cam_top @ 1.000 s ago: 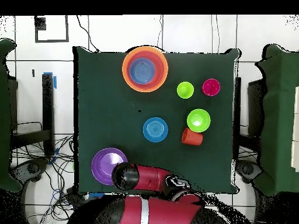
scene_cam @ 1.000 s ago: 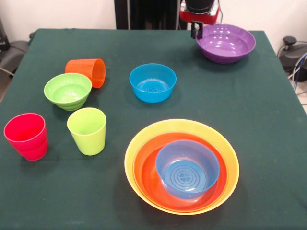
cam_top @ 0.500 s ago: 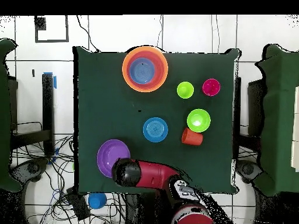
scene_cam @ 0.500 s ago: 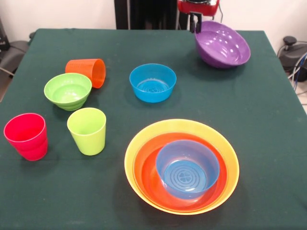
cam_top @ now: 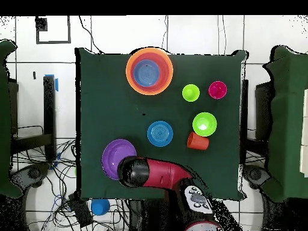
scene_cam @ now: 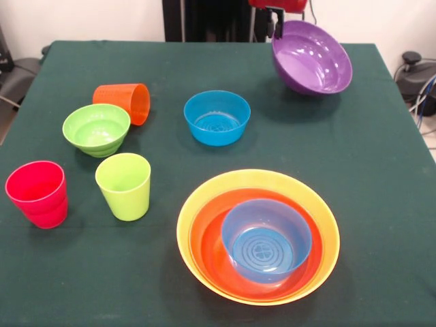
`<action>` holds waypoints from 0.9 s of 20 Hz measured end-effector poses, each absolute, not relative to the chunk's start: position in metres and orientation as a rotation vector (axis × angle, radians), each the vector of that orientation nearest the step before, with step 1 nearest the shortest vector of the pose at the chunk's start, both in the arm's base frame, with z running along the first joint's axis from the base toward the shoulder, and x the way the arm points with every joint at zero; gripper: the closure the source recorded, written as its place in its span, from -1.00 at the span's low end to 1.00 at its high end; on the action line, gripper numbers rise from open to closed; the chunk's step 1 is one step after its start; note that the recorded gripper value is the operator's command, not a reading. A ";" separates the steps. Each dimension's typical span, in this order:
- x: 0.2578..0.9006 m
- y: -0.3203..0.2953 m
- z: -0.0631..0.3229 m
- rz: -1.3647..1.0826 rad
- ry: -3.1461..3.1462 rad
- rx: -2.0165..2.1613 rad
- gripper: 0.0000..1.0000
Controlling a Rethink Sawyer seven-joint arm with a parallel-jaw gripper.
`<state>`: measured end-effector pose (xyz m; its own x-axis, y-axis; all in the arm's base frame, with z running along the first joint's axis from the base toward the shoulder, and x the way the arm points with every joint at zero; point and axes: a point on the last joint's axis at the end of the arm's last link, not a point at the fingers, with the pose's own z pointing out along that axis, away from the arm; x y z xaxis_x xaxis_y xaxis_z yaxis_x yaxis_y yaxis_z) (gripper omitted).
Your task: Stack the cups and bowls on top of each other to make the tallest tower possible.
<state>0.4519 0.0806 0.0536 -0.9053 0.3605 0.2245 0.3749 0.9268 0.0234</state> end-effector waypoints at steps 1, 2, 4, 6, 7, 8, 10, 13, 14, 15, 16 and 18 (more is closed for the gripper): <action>0.455 0.080 0.055 -0.097 -2.867 -0.555 1.00; 0.463 0.078 0.058 -0.097 -2.864 -0.558 1.00; 0.474 0.076 0.060 -0.103 -2.862 -0.564 1.00; 0.495 0.074 0.066 -0.122 -2.865 -0.580 1.00; 0.500 0.074 0.067 -0.127 -2.868 -0.583 1.00; 0.516 0.073 0.070 -0.145 -2.885 -0.596 1.00; 0.530 0.072 0.073 -0.158 -2.906 -0.609 1.00; 0.562 0.068 0.081 -0.180 -2.960 -0.631 1.00; 0.569 0.067 0.083 -0.182 -2.973 -0.637 1.00; 0.576 0.066 0.085 -0.185 -2.986 -0.642 1.00; 0.596 0.061 0.092 -0.191 -3.021 -0.657 1.00; 0.608 0.058 0.098 -0.194 -3.039 -0.666 1.00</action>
